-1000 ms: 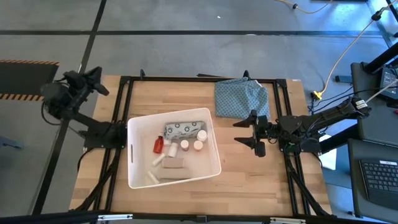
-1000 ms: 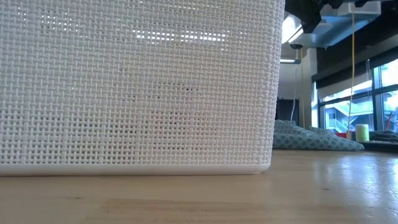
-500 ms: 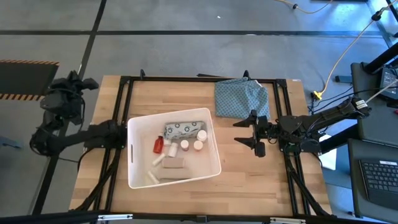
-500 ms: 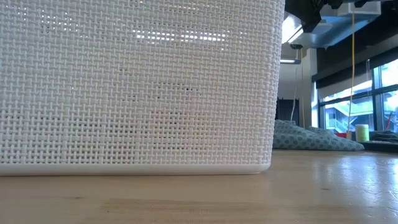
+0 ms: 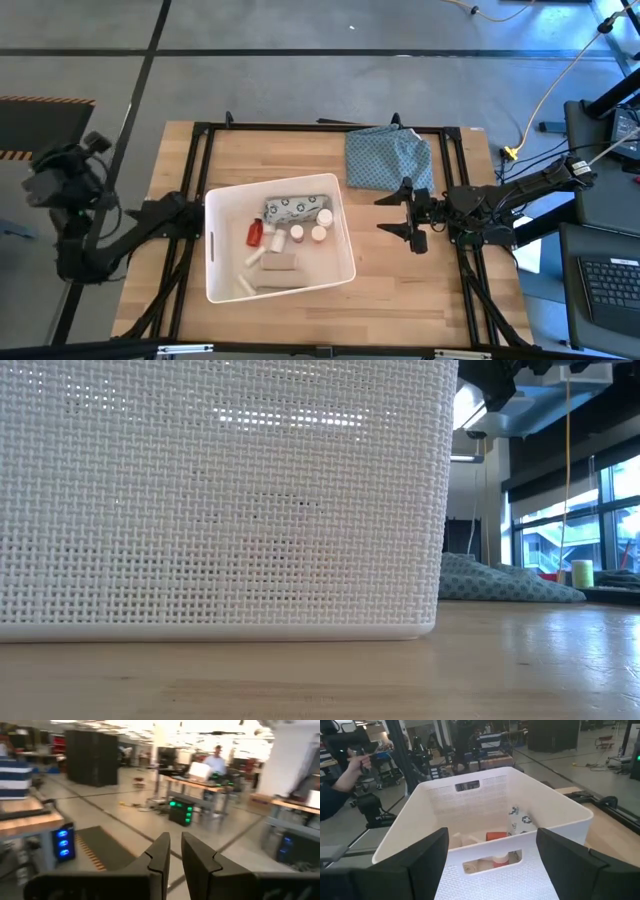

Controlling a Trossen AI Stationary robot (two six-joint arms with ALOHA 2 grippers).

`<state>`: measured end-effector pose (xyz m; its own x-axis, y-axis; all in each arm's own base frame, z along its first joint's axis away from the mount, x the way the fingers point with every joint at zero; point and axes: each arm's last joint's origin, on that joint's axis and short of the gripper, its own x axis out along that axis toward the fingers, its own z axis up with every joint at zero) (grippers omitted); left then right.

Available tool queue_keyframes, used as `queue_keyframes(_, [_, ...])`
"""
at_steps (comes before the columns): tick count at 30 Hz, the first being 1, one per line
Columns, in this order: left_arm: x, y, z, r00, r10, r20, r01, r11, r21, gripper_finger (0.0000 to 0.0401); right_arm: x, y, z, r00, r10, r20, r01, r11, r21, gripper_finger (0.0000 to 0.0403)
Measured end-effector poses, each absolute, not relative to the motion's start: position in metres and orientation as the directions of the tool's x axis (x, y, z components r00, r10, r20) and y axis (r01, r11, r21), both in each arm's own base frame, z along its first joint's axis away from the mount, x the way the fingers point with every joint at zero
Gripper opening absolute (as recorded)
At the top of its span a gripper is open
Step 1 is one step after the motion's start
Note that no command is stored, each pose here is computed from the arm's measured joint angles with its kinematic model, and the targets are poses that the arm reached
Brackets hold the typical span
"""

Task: Pick & place medical supplies in basket/bin
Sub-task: Return to Home Position

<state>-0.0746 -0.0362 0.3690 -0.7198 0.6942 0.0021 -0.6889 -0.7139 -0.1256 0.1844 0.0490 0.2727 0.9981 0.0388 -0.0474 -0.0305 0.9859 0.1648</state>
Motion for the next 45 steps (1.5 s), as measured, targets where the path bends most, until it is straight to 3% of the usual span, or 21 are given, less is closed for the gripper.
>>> queue_keyframes(4, [-0.070,-0.044,0.369,-0.740,0.672,0.029,-0.672,-0.737,-0.068,0.0041,0.184,0.049,0.272,0.998,0.039,-0.050,-0.031,0.986,0.161,0.0303])
queue_keyframes(7, [-0.063,-0.042,0.365,-0.631,0.772,0.075,-0.776,-0.629,-0.043,0.0039,0.184,0.049,0.272,0.998,0.040,-0.056,-0.031,0.987,0.159,0.0303])
queue_keyframes(8, [-0.059,-0.041,0.363,-0.544,0.834,0.091,-0.839,-0.542,-0.044,0.0038,0.184,0.049,0.272,0.998,0.040,-0.056,-0.031,0.987,0.159,0.0303])
queue_keyframes(10, [-0.049,-0.037,0.361,-0.264,0.957,0.116,-0.964,-0.260,-0.055,0.0039,0.184,0.049,0.272,0.998,0.041,-0.058,-0.031,0.987,0.159,0.0303])
queue_keyframes(13, [-0.033,-0.031,0.360,0.154,0.980,0.124,-0.985,0.162,-0.059,0.0041,0.185,0.049,0.271,0.997,0.040,-0.064,-0.030,0.987,0.156,0.0303])
queue_keyframes(16, [-0.020,-0.021,0.352,0.342,0.936,0.079,-0.929,0.350,-0.118,0.0042,0.185,0.049,0.271,0.997,0.041,-0.066,-0.032,0.990,0.138,0.0303])
queue_keyframes(18, [-0.012,-0.011,0.340,0.373,0.928,0.025,-0.913,0.372,-0.167,0.0042,0.185,0.049,0.271,0.997,0.041,-0.066,-0.032,0.991,0.132,0.0303])
queue_keyframes(24, [0.008,0.023,0.291,0.341,0.931,-0.133,-0.924,0.307,-0.227,0.0038,0.185,0.049,0.271,0.997,0.041,-0.067,-0.032,0.991,0.131,0.0303])
queue_keyframes(29, [0.019,0.038,0.282,0.408,0.911,-0.058,-0.870,0.369,-0.326,0.0042,0.185,0.049,0.270,0.996,0.040,-0.074,-0.030,0.991,0.132,0.0303])
queue_keyframes(33, [0.018,0.043,0.275,0.303,0.950,-0.077,-0.884,0.250,-0.394,0.0045,0.185,0.049,0.265,0.996,0.038,-0.082,-0.027,0.991,0.130,0.0303])
queue_keyframes(36, [0.021,0.048,0.265,0.301,0.948,-0.103,-0.894,0.243,-0.377,0.0044,0.186,0.048,0.257,0.994,0.032,-0.104,-0.018,0.992,0.128,0.0303])
queue_keyframes(41, [0.034,0.061,0.234,0.394,0.910,-0.133,-0.877,0.328,-0.351,0.0040,0.186,0.047,0.246,0.991,0.025,-0.134,-0.009,0.993,0.114,0.0303])
queue_keyframes(45, [0.044,0.068,0.217,0.461,0.881,-0.102,-0.854,0.410,-0.319,0.0040,0.186,0.041,0.241,0.997,-0.006,-0.083,0.018,0.989,0.147,0.0303])
